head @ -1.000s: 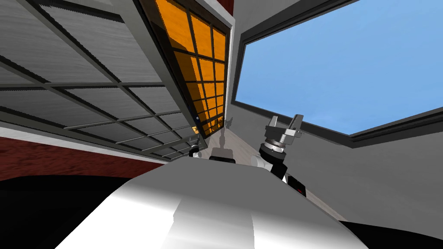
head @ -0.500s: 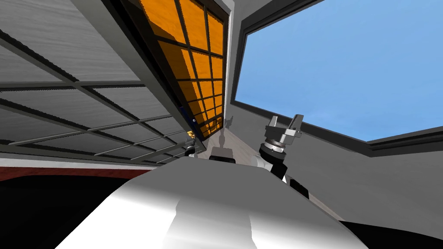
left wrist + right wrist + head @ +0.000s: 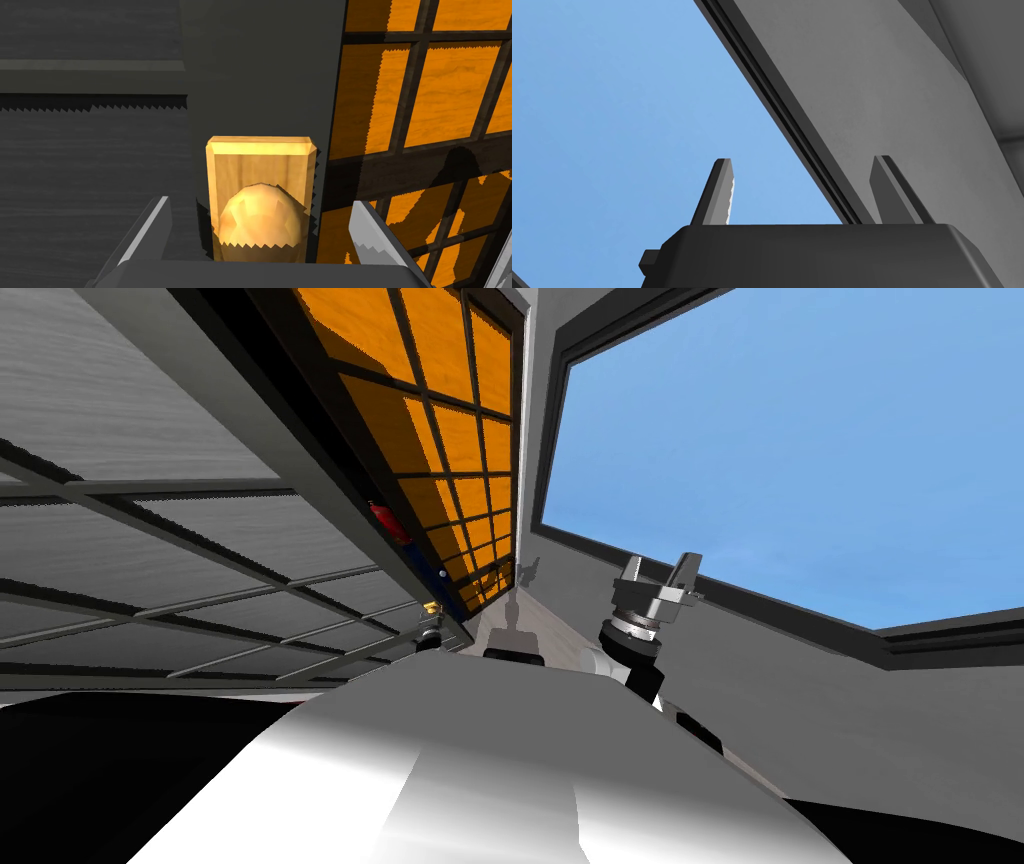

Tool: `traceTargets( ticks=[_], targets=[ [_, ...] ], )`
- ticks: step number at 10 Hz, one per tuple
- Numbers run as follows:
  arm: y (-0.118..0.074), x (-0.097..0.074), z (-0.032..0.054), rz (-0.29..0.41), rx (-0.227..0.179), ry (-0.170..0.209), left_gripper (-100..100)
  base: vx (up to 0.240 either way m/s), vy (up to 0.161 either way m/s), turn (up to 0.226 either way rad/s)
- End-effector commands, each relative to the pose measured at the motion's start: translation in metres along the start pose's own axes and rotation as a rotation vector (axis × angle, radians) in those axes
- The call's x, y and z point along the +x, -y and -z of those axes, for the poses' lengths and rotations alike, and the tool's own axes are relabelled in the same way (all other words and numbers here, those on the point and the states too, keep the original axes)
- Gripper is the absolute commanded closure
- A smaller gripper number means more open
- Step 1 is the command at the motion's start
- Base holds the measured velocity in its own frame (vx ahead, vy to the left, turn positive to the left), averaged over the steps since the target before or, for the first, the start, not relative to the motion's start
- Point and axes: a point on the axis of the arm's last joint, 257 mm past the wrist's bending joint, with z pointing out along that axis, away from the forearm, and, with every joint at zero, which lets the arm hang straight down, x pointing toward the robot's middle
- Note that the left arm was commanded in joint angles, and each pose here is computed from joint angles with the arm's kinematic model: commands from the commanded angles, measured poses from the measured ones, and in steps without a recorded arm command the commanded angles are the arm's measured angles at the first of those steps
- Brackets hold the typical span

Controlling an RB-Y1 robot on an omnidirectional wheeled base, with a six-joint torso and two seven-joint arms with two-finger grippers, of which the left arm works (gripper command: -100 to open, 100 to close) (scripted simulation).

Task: Pull the door open

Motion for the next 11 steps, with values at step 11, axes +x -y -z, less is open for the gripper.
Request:
traceTargets(
  ticks=[11],
  targets=[
    [-0.03,0.001,0.0054,0.008,-0.106,0.001,100,-0.103,0.007,-0.037]
  ],
)
